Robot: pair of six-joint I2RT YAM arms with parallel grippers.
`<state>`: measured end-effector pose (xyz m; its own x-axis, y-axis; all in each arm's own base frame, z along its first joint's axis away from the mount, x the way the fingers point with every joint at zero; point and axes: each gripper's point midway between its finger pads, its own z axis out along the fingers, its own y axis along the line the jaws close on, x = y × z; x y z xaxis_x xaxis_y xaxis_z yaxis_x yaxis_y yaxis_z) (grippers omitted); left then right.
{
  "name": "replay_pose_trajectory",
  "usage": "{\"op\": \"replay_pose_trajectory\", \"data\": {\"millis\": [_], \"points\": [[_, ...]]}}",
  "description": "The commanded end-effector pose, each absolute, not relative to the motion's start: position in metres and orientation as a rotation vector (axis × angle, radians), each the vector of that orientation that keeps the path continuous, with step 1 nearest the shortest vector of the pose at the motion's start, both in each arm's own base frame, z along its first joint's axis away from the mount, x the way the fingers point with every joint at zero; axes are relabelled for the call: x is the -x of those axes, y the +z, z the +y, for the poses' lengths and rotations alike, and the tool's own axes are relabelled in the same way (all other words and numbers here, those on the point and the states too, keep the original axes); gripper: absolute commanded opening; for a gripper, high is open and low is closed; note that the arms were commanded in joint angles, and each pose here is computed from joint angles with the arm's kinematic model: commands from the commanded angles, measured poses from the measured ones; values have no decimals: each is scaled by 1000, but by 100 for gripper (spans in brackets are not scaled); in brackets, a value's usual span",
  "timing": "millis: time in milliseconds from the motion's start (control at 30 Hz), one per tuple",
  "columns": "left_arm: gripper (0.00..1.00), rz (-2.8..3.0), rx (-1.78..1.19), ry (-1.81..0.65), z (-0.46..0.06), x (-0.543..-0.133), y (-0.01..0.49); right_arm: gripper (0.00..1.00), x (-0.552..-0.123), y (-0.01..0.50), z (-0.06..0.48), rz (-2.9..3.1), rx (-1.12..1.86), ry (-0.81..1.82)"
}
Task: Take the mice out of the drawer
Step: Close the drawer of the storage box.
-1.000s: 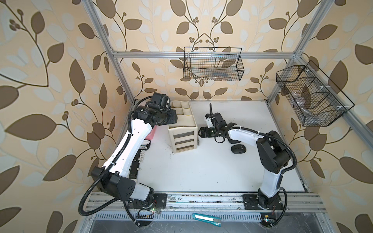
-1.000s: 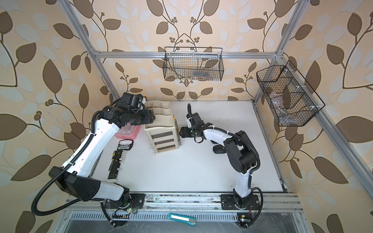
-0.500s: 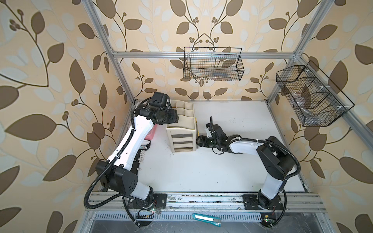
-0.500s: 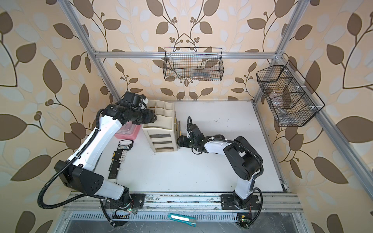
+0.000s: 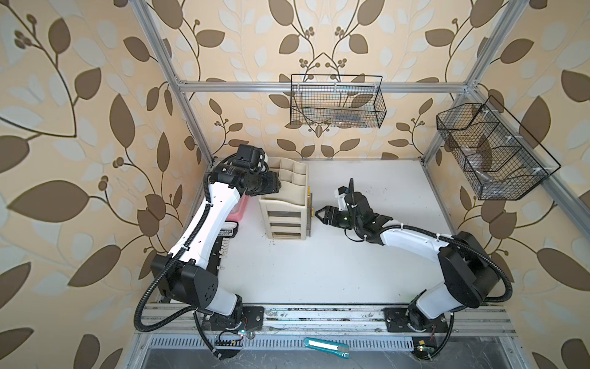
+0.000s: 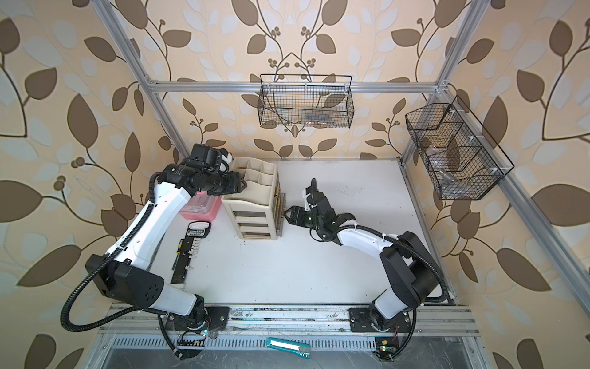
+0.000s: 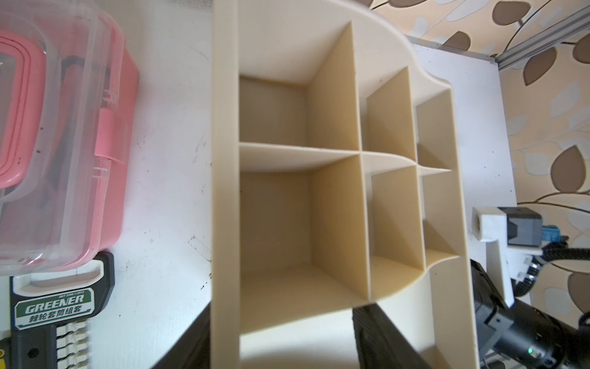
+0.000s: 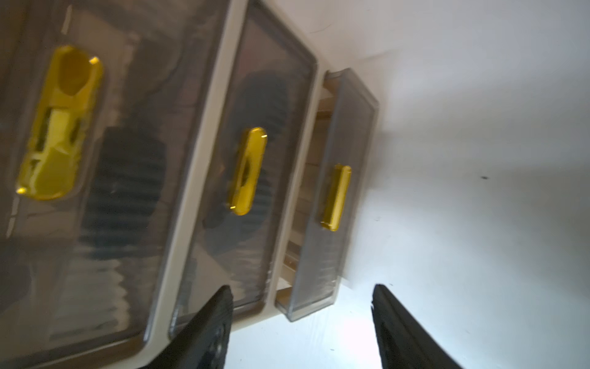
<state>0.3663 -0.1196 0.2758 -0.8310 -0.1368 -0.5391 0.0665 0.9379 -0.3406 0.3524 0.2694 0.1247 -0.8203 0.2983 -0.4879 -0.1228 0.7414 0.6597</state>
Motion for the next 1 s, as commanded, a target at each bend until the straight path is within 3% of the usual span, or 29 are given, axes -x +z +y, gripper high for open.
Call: {"op": "replay_pose_trajectory", "data": {"millis": [0,200,500,700,833,967], "points": [[63,2456,-13,-502,-127,-366,297,66,-350,85,245,2463,-223,818],[63,2471,10,-469,-122,-364,293,59,-360,55,268,2521,-232,834],[62,2483,-3,-516,-129,-368,288,58,-368,68,336,2460,-111,1004],[65,2482,-2,-471,-122,-367,292,57,-361,76,306,2460,-110,950],[72,2480,-9,-458,-119,-364,297,58,-359,105,283,2371,-155,1106],[73,2470,31,-394,-107,-359,305,62,-365,147,283,2212,-225,1375]]}}
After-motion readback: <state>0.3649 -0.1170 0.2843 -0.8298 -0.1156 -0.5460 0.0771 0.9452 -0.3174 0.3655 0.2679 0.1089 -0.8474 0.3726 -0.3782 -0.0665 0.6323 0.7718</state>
